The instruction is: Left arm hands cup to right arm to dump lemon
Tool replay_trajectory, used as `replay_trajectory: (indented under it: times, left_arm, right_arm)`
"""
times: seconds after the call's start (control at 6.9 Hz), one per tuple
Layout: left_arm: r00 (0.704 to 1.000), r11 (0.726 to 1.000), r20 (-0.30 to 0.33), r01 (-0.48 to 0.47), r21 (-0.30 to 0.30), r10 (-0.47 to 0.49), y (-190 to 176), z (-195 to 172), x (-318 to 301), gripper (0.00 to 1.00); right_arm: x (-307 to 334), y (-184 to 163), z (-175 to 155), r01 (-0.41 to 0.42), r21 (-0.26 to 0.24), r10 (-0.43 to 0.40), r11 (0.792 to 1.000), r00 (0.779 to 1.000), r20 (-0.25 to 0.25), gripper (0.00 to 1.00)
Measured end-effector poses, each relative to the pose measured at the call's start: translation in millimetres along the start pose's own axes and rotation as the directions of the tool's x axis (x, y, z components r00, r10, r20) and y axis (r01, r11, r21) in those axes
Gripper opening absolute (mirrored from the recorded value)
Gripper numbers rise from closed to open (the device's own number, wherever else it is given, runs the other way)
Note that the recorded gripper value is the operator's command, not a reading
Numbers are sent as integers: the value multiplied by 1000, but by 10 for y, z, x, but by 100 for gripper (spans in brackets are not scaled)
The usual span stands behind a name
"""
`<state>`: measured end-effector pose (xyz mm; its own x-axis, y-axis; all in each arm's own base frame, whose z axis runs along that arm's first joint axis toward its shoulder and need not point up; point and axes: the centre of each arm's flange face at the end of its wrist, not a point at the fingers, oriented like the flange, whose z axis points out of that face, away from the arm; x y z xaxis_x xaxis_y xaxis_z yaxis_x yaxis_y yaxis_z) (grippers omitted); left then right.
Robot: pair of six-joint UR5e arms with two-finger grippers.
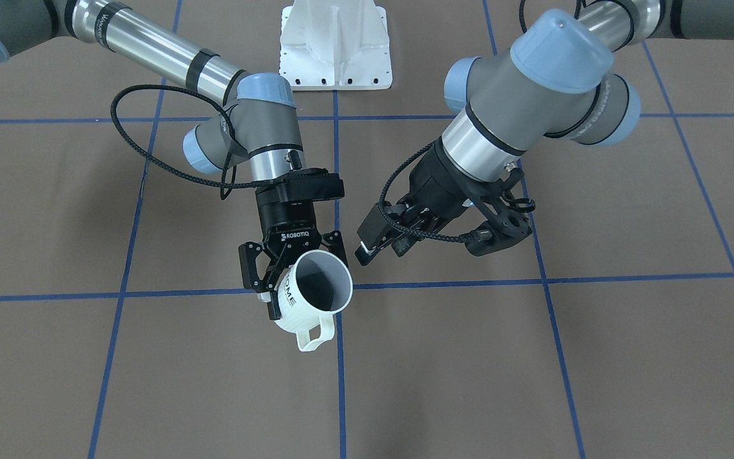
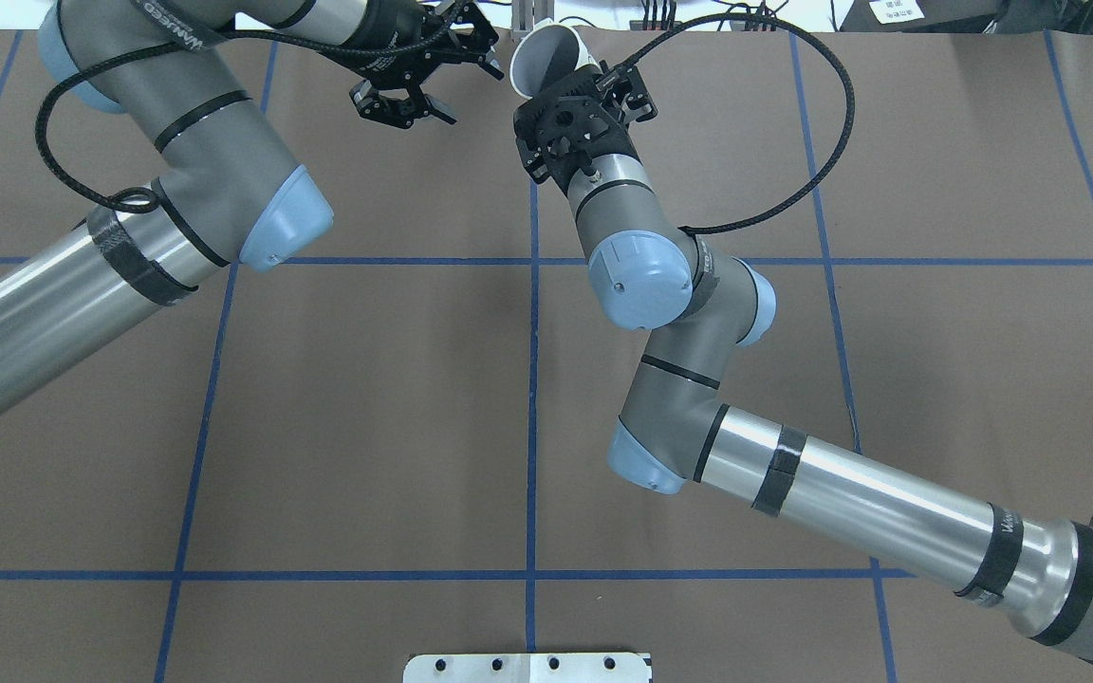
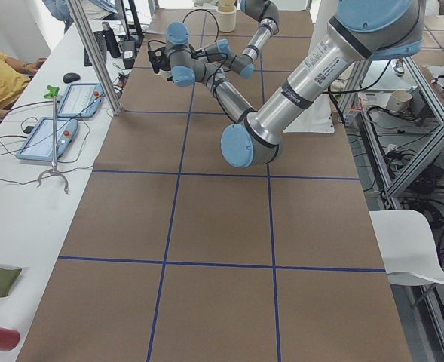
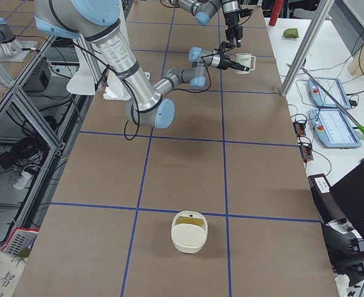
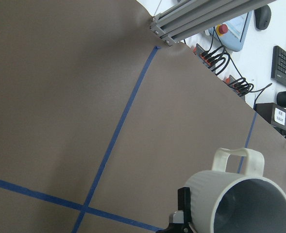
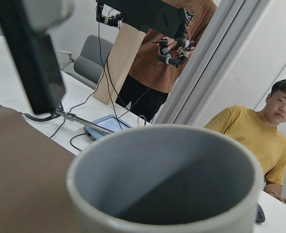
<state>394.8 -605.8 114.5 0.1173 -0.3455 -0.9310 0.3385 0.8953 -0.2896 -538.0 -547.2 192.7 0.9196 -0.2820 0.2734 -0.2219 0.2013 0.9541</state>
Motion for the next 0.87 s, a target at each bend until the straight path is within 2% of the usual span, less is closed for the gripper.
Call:
replay_trajectory:
  times: [0.87]
  left_arm:
    - [1000,1000,-1,-9,-16,9,103,74,44,44]
  right_arm:
    - [-138,-79,-154,0,18,0,1000,1000,24,0]
